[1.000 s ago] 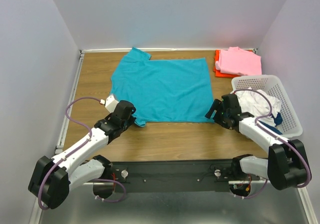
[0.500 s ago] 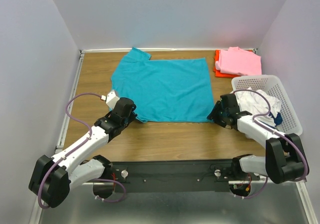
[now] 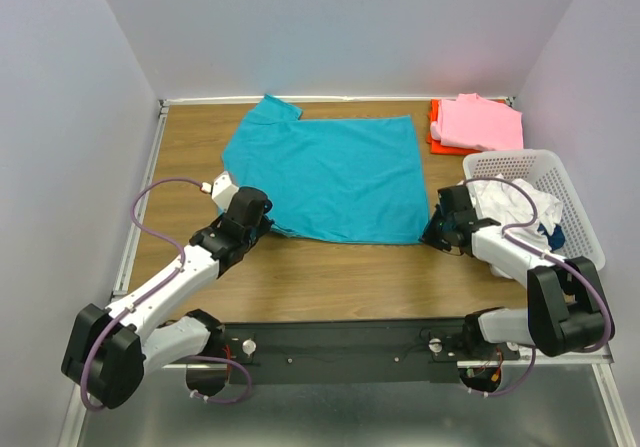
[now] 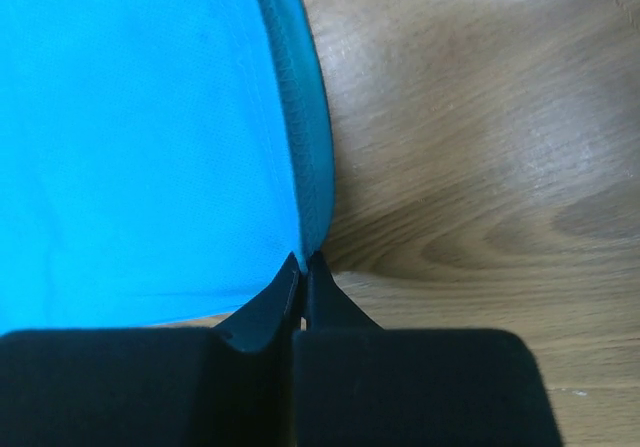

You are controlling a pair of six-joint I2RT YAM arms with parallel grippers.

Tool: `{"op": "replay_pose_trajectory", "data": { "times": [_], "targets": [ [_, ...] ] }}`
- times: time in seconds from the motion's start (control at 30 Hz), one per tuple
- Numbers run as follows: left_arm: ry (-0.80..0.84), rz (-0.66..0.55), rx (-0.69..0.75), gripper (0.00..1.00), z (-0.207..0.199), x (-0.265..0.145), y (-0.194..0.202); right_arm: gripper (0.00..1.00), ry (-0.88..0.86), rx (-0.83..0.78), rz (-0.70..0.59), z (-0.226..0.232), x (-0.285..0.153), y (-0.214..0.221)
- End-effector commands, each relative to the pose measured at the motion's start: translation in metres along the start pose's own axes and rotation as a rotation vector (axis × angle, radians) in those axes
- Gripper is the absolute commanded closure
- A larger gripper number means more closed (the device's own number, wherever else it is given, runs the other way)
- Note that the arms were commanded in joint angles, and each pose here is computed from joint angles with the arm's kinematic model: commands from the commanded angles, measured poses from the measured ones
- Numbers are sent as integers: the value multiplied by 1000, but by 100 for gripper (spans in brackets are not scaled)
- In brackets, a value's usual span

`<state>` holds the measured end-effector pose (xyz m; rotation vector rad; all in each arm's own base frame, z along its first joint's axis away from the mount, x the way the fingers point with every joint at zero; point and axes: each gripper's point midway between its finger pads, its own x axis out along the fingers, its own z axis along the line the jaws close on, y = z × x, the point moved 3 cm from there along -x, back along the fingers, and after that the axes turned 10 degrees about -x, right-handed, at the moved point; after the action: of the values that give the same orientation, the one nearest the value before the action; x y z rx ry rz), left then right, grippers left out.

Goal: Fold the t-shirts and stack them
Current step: Fold the tshirt

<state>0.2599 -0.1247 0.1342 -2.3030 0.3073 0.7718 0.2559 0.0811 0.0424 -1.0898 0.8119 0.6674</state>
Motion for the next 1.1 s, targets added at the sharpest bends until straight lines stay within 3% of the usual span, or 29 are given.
{"op": "replay_pose_trajectory", "data": {
  "times": [0.0, 0.67, 1.07],
  "targets": [
    [17, -66, 5, 100, -12, 2, -18, 97, -7, -20, -21, 6, -4, -14],
    [18, -124, 41, 100, -42, 37, -59, 99, -27, -72, -81, 40, 0, -79],
    [54, -113, 167, 100, -67, 77, -75, 99, -4, -98, -124, 58, 15, -122]
  ]
}}
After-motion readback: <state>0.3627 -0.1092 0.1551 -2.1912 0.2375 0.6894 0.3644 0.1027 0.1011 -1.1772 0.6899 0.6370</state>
